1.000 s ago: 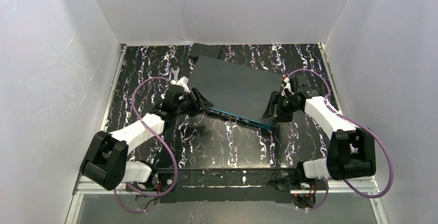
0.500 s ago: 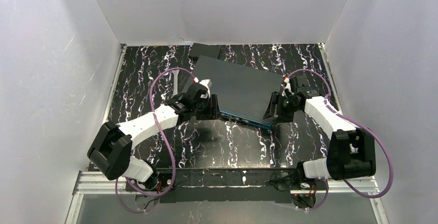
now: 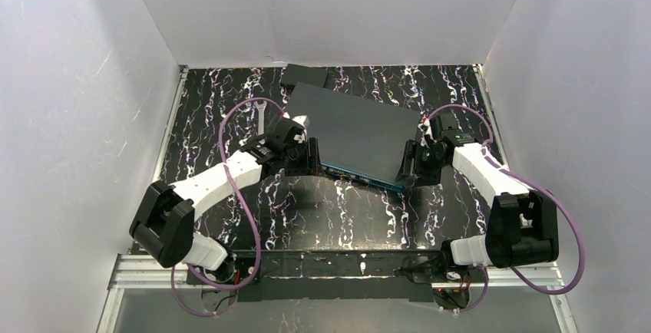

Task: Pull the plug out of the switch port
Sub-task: Move the switch port to the center of the board.

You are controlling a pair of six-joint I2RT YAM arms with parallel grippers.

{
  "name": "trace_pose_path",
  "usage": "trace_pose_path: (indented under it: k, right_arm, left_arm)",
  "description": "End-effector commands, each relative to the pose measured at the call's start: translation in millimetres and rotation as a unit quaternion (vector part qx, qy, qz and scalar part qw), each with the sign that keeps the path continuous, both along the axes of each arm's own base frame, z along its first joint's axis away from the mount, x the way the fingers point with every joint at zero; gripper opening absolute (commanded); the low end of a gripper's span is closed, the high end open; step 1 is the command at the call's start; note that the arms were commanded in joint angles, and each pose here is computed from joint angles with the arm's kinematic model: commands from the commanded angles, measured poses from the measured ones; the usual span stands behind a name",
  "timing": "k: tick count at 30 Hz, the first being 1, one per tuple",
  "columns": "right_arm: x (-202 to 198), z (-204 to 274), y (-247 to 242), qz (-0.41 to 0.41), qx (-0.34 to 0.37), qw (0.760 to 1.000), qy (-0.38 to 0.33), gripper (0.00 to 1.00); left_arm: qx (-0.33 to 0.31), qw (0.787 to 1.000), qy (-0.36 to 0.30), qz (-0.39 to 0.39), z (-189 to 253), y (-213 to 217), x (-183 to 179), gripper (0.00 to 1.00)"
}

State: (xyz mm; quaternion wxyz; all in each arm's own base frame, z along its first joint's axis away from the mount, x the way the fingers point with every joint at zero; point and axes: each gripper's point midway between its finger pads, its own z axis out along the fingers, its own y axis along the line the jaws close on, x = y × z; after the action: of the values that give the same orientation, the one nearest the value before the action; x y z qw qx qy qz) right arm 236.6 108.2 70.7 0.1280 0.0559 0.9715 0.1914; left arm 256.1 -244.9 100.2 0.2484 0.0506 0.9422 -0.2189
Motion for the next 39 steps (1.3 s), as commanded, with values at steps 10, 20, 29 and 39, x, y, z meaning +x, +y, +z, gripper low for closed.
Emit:
trace_pose_path:
  k: [10, 20, 29, 39]
  right_arm:
    - [-14.0, -4.5, 16.0, 0.067, -0.111, 0.991, -0.034, 0.82]
    - [13.1, -27.1, -3.2, 0.051, -0.205, 0.976, -0.049, 0.71]
    - [55.8, -28.4, 12.4, 0.054, -0.197, 0.975, -0.084, 0.57]
    - [107.0, -29.0, 18.5, 0.03, -0.169, 0.981, -0.094, 0.55]
  left_arm:
    - [-0.144, 0.983, 0.065, 0.09, 0.0, 4.0, 10.3, 0.53]
    - [-0.179, 0.97, 0.089, 0.14, -9.9, 18.9, 21.0, 0.53]
    - [-0.171, 0.966, 0.085, 0.174, -37.4, 33.4, 66.9, 0.5]
    - [-0.157, 0.962, 0.065, 0.215, -58.3, 38.1, 117.4, 0.48]
